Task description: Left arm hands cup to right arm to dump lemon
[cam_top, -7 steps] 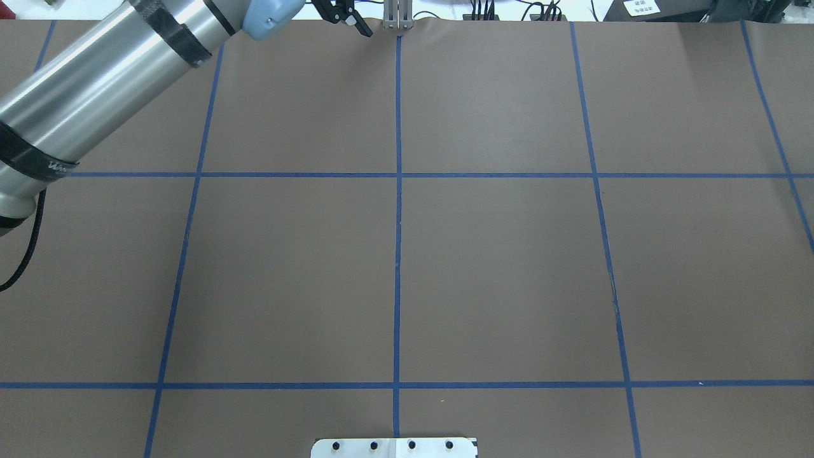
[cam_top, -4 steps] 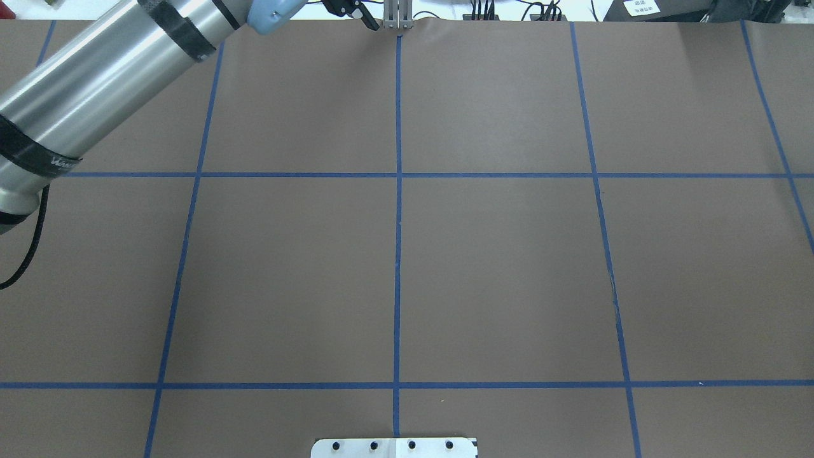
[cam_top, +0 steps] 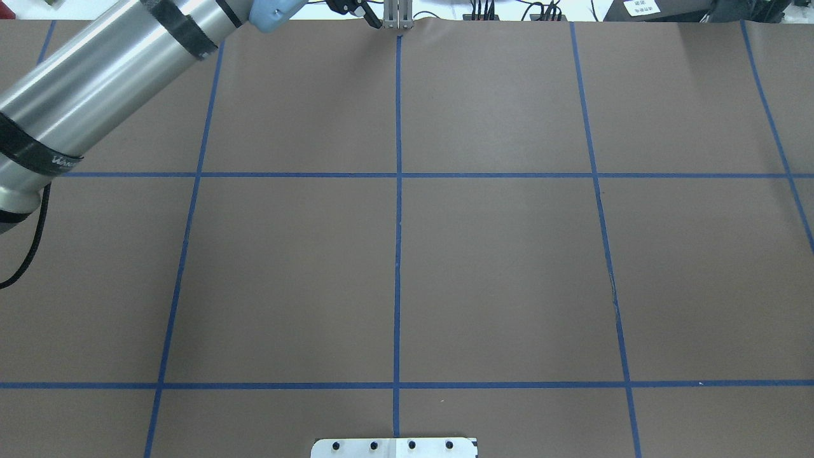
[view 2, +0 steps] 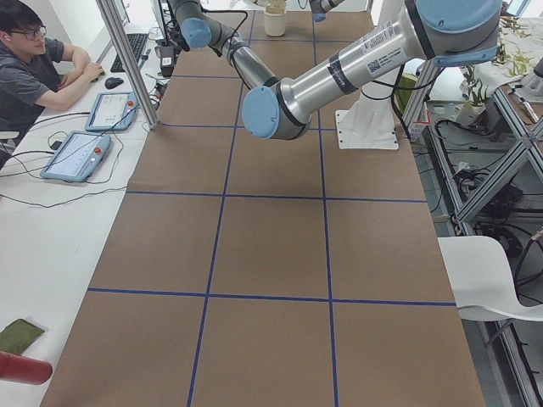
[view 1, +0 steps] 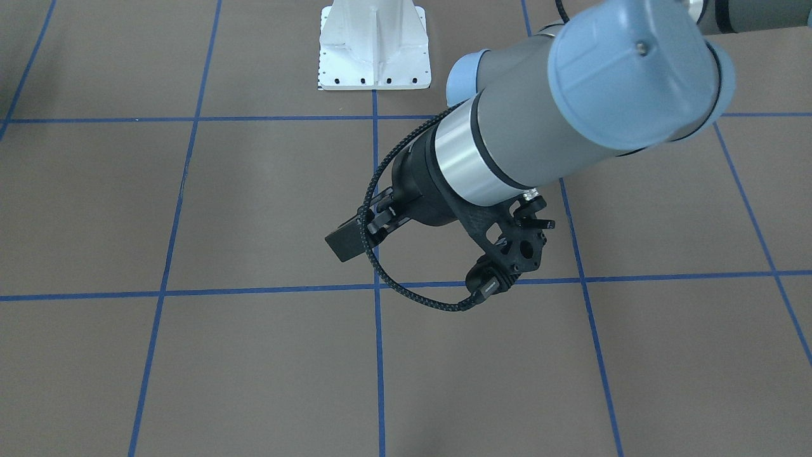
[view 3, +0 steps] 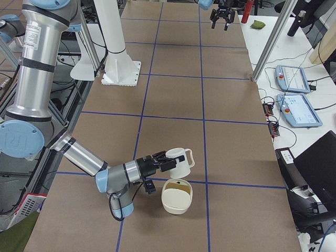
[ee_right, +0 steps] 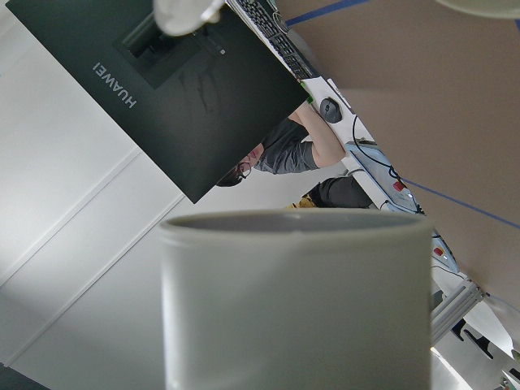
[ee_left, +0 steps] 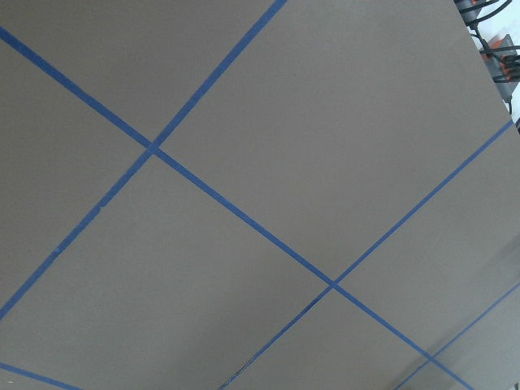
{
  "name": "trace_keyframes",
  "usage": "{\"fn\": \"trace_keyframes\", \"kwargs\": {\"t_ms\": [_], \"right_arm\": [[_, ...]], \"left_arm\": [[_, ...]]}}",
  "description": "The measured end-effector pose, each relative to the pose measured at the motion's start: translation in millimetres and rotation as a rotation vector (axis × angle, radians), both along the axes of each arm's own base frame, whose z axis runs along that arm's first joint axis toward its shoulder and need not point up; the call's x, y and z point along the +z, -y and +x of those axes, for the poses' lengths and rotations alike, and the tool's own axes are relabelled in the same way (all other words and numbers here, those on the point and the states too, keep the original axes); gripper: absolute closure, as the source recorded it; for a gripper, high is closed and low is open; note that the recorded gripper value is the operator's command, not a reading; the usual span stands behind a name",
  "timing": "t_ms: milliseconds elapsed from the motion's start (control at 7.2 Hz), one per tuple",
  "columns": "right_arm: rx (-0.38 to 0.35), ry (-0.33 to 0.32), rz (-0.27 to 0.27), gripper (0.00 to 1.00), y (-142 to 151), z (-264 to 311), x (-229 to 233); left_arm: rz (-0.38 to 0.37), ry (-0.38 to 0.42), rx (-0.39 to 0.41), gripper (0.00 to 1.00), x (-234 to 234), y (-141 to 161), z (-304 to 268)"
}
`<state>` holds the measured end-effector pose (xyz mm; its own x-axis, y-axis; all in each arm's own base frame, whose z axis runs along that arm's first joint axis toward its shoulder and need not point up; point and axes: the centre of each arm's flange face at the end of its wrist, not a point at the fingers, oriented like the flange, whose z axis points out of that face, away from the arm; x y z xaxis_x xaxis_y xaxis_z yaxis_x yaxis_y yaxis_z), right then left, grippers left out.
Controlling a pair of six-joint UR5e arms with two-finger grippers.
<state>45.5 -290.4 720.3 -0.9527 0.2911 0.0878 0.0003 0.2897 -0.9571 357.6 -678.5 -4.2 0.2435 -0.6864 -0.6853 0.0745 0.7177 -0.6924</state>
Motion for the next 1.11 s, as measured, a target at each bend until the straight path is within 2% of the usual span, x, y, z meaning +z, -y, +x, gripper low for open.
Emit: {"fn": "trace_keyframes", "kwargs": {"t_ms": [139,278,834,1112], "right_arm": [[0.005,-0.020,0.013,0.91,1.4,-0.6,-1.6],[0.020,-0.080,0.038,0.91,2.0,-1.2,-2.8],[0.110,-0.468,0.178,0.90,1.9,-4.8,-4.2],[0.124,-0.676,0.267,0.90,-1.5,-9.0,-2.6]], "left_arm": [[-0.001,0.001,0.000,0.00,0.4,0.3,0.2],[-0.001,0.001,0.000,0.00,0.5,0.3,0.3],[-0.003,0.002,0.003,0.00,2.0,-0.2,3.0],[-0.004,0.003,0.003,0.00,3.1,0.3,3.4]]}}
